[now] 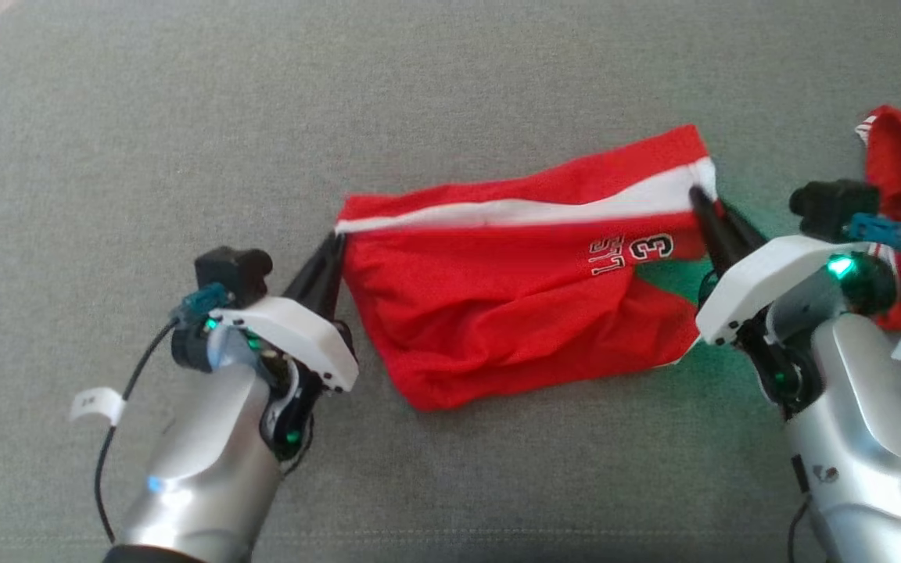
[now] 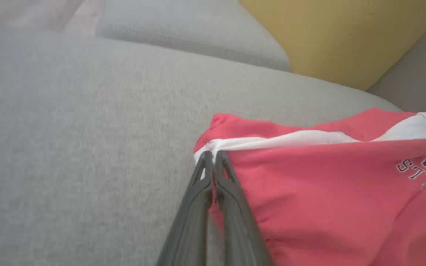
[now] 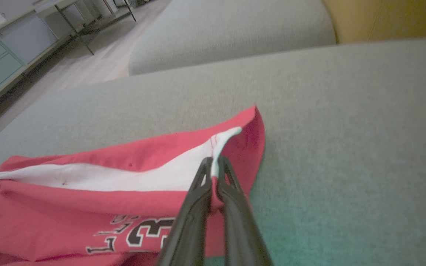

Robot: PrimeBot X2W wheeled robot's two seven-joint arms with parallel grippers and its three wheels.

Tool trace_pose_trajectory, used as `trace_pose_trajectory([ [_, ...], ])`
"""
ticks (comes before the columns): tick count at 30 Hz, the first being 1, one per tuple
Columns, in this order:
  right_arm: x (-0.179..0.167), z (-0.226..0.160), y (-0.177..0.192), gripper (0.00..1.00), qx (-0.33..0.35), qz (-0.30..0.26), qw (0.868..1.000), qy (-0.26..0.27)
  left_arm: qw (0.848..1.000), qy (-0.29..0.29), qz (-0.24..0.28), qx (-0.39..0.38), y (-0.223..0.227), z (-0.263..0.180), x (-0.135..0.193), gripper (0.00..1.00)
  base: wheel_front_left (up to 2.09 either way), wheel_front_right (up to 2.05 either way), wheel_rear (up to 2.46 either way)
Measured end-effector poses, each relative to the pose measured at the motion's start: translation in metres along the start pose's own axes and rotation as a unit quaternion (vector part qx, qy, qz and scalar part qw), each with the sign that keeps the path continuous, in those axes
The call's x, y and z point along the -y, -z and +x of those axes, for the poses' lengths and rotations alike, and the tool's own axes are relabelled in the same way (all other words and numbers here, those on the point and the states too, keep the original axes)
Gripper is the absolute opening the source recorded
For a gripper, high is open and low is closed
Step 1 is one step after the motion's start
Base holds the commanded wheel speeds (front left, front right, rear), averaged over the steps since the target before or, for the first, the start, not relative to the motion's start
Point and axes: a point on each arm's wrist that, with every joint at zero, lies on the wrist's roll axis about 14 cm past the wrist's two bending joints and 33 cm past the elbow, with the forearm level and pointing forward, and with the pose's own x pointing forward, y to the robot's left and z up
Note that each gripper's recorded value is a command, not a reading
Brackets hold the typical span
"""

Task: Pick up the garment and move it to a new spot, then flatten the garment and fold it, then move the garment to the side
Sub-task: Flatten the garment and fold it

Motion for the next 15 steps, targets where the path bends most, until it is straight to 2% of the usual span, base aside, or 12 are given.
trace_pose_trajectory([
  [5,-0.007,-0.014,-0.047,0.0,0.096,-0.035,0.995,-0.007,0.996,0.005,0.046,0.077,-0.051,0.0,0.003,0.0,0.0,0.0,0.0],
  [8,-0.015,-0.03,-0.084,0.0,0.164,-0.049,0.985,-0.015,0.985,0.015,0.077,0.151,-0.101,-0.005,0.013,0.0,0.0,0.0,0.0],
  [13,-0.027,-0.072,-0.147,0.0,0.281,-0.073,0.957,-0.022,0.954,0.044,0.124,0.269,-0.179,-0.031,0.04,0.0,0.0,0.0,0.0],
  [15,-0.032,-0.095,-0.174,0.0,0.327,-0.089,0.94,-0.024,0.938,0.055,0.139,0.313,-0.207,-0.046,0.052,0.0,0.0,0.0,0.0],
])
